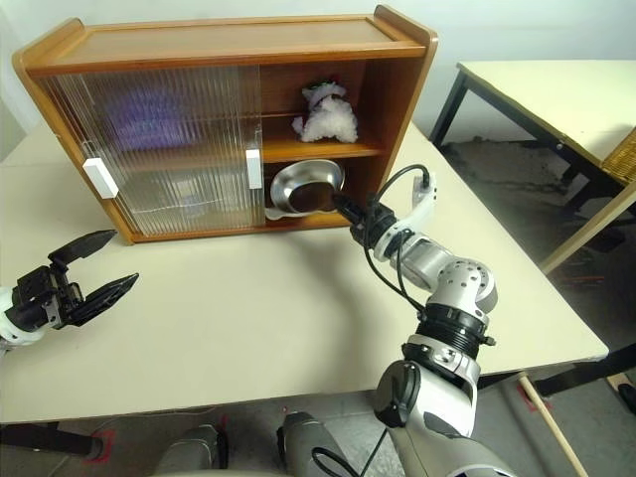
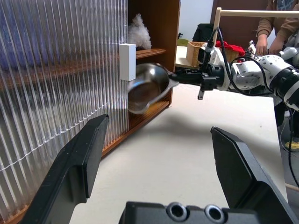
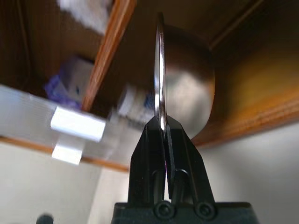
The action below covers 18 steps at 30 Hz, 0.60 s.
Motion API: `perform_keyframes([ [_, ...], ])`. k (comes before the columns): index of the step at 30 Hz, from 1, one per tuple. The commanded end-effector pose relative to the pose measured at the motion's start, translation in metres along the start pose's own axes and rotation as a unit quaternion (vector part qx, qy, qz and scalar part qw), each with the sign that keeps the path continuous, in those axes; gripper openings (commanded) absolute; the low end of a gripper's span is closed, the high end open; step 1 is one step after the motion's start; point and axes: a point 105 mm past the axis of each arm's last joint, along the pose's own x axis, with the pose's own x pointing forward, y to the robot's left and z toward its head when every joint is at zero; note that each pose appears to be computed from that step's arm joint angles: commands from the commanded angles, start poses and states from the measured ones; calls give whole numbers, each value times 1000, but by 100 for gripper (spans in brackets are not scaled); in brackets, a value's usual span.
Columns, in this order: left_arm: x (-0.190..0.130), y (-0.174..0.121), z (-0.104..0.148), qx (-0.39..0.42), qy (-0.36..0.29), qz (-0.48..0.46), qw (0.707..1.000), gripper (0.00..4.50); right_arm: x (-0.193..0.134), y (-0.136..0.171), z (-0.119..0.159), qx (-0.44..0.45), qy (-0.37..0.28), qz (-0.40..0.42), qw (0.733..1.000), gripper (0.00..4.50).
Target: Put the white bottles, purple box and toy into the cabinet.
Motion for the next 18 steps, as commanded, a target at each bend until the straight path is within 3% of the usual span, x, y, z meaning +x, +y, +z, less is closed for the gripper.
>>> perform_keyframes([
  [1, -1, 1, 0, 3, 7, 1, 1000, 450, 6, 4, 8, -11, -38, -9, 999, 2],
  [13, -3, 1, 0, 4, 10, 2, 1000, 450, 29, -12, 6, 14, -128, -76, 989, 2],
  [18, -2, 2, 1, 6, 6, 6, 1000, 450, 35, -15, -2, 16, -133, -87, 987, 2],
])
